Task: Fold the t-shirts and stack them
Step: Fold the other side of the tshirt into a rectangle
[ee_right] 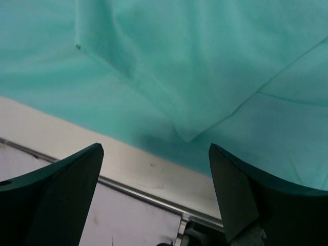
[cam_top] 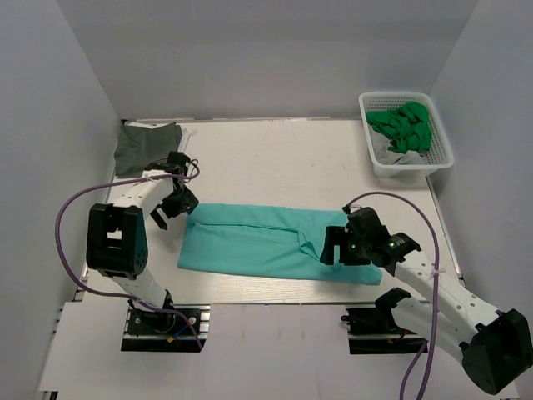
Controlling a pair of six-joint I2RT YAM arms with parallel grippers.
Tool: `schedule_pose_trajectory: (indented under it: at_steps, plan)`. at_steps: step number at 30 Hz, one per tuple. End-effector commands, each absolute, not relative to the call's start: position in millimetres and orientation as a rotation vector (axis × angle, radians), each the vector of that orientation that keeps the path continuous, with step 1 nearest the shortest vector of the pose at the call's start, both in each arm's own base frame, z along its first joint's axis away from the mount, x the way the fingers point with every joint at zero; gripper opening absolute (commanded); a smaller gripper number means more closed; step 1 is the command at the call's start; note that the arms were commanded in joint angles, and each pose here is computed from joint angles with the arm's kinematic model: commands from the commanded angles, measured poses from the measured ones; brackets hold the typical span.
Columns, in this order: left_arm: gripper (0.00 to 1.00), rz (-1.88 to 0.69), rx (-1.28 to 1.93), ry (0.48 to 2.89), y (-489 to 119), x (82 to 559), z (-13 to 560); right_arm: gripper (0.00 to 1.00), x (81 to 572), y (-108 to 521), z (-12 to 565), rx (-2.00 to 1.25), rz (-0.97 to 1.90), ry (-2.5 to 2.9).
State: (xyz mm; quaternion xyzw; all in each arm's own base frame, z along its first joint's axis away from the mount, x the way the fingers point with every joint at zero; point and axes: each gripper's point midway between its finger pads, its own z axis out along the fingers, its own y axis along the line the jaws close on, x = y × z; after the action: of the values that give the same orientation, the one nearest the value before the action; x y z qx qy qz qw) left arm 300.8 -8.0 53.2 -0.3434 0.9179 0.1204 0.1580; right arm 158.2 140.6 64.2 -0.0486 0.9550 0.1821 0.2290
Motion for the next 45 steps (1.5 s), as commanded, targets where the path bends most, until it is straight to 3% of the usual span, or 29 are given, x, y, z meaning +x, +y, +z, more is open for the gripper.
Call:
schedule_pose_trajectory:
  at_steps: [1,7,11,15,20,31,38,45]
  plan:
    - [1.0,0.419,-1.035,2.559,4.3,302.3,80.5,0.9,140.7,148.1,81.5,-0.175,0.595,2.657]
    - [1.0,0.175,-0.94,2.549,-24.6,333.0,113.6,0.9,186.3,175.5,132.0,-0.123,0.705,2.435]
    - [1.0,-0.211,-0.746,2.551,-75.2,366.5,121.2,0.9,209.0,215.4,145.6,-0.221,0.886,2.335]
    - [1.0,-0.473,-0.621,2.536,-115.1,377.2,124.7,0.9,207.1,244.3,112.1,-0.374,0.988,2.427]
    - [1.0,-0.421,-0.613,2.602,-118.6,378.0,98.8,0.9,197.5,267.9,90.8,-0.575,1.071,2.461]
    - [1.0,-0.205,-0.698,2.751,-97.4,352.1,36.2,0.9,159.7,240.2,19.0,-0.727,0.86,2.799]
    - [1.0,-0.163,-0.702,2.739,-92.9,358.4,42.6,0.9,181.5,253.6,80.3,-0.677,0.906,2.584]
    - [1.0,-0.203,-0.628,2.64,-99.0,387.5,100.2,0.9,188.3,243.0,118.2,-0.599,0.853,2.514]
